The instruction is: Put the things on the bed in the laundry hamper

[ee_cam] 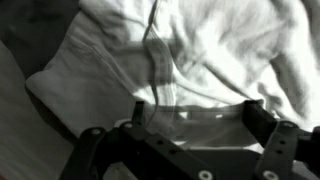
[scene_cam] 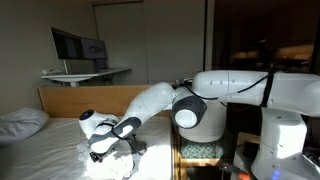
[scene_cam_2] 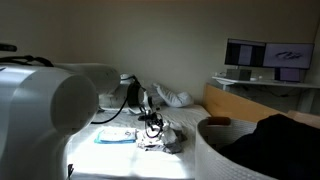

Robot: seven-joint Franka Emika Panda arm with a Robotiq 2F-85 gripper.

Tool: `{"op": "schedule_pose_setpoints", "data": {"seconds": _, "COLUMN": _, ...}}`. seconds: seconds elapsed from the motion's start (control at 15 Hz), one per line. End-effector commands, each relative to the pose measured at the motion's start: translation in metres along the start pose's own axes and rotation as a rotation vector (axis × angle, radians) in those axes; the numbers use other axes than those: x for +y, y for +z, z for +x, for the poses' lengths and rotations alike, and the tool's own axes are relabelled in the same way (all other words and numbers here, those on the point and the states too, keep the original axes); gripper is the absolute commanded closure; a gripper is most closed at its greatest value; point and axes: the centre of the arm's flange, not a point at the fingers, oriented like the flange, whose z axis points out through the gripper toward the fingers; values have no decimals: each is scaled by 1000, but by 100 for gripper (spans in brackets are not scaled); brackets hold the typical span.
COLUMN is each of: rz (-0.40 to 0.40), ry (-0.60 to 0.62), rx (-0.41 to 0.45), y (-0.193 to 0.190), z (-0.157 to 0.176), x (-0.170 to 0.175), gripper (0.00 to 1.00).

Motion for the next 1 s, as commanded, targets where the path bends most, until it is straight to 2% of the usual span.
{"op": "schedule_pose_setpoints", "data": {"seconds": 0.0, "rz": 194, "ry": -3, "rx": 7, "y": -45, "z": 17, "x": 4, "gripper": 0}}
{"op": "schedule_pose_setpoints", "data": {"seconds": 0.27, "rz": 376, "ry": -18, "rx": 27, "y": -112, "z": 29, "x": 0, "gripper": 0}}
{"op": "schedule_pose_setpoints", "data": {"seconds": 0.4, "rz": 414, "ry": -35, "rx": 12, "y": -130, "z": 43, "x": -28, "gripper": 0}}
{"op": "schedule_pose_setpoints", "data": {"seconds": 0.53, "rz": 404, "ry": -33, "rx": -46, "y": -130, "z": 43, "x": -38, "gripper": 0}}
{"op": "schedule_pose_setpoints", "data": {"seconds": 0.87, "rz": 315, "ry": -69, "rx": -219, "y": -106, "z": 28, "x": -53, "gripper": 0}}
{"op": "schedule_pose_setpoints", "data": {"seconds": 0.93, "rz": 325, "ry": -56, "rx": -157, "y": -111, "z": 13, "x": -41, "gripper": 0}}
